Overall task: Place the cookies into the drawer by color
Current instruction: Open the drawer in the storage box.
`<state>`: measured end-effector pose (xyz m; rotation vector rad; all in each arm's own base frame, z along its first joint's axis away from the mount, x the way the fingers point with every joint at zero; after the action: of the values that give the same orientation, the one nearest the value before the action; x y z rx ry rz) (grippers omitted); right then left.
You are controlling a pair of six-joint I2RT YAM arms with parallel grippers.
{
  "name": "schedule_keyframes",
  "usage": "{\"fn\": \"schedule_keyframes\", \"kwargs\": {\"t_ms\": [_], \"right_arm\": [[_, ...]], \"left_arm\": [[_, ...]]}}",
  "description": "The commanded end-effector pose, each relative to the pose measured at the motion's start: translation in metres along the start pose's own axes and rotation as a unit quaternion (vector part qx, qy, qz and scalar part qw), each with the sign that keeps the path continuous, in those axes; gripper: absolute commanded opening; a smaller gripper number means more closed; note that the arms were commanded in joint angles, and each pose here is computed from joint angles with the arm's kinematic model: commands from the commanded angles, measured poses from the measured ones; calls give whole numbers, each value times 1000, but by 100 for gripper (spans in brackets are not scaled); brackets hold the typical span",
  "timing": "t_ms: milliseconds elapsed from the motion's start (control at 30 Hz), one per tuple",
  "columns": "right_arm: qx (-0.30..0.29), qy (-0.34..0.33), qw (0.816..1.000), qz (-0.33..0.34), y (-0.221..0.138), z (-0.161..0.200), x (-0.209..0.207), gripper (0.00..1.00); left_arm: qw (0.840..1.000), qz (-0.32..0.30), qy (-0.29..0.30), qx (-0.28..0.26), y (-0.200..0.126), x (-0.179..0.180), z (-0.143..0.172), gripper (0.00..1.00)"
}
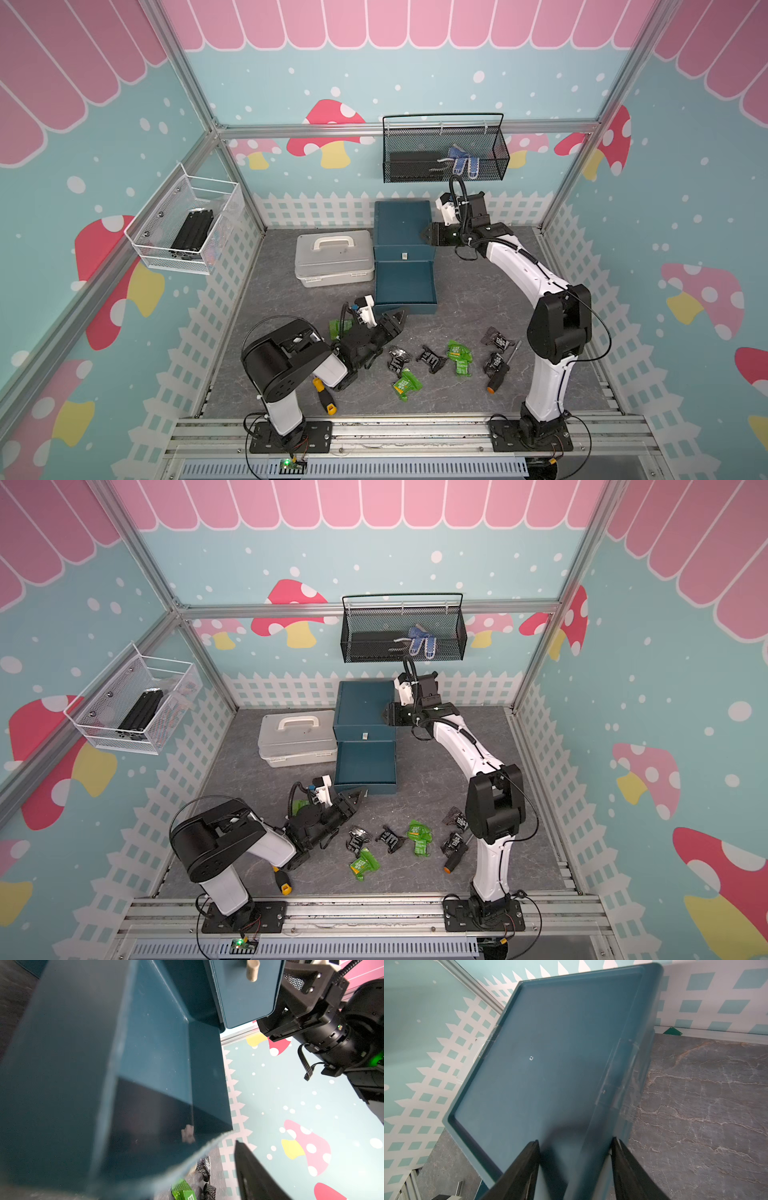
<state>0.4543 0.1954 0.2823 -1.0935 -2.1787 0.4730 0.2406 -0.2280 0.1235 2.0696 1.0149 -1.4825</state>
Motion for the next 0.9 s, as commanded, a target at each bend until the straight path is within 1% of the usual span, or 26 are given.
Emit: {"fn": "schedule_keyframes", "kwargs": {"t_ms": [0,133,167,200,233,333,433,600,667,800,867], "right_arm": [[28,7,999,-16,-4,12,13,57],[25,5,1000,-16,-7,11,13,58],[24,5,1000,-16,-7,11,13,58],[24,5,1000,-16,-7,11,13,58],[9,-2,1000,-19,-19,3,20,60],[-4,-7,1000,-25,-26,0,24,64],[-22,-12,999,-32,-36,-3,29,68],[-45,-15,999,-26,-53,-3,33,72],[-47,-14,999,-24,-59,1,34,72],[-47,-1,999,-6,-68,23,29,71],[-48,10,999,3,-72,35,26,69]], "left_arm": [[1000,19,0,-12,-1,-1,-5,76],[1000,12,17,-10,-4,-3,-6,88],[1000,4,18,-9,-4,-3,-7,98],[1000,-10,22,-1,-5,-2,-6,99],[999,-22,28,4,-7,-3,-6,99],[997,-64,49,17,-11,-6,-8,99],[993,-92,70,17,-17,-10,-12,99],[984,-134,102,56,-17,-16,-13,99],[981,-141,118,65,-20,-19,-13,99],[968,-178,166,65,-34,-25,-13,99],[964,-182,180,68,-42,-30,-16,99]]}}
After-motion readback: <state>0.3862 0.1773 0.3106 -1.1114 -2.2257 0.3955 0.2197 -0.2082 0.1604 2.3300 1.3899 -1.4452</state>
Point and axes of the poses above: each gripper's point midway between its finger pads, its own y axis out along the fingers, its own x axis along the line the jaws close on, z = x × y, the point moved 8 cm from there along -y, back along the fingers, and after that the axes turned 1 degree about -y, right-handed, at the moved point
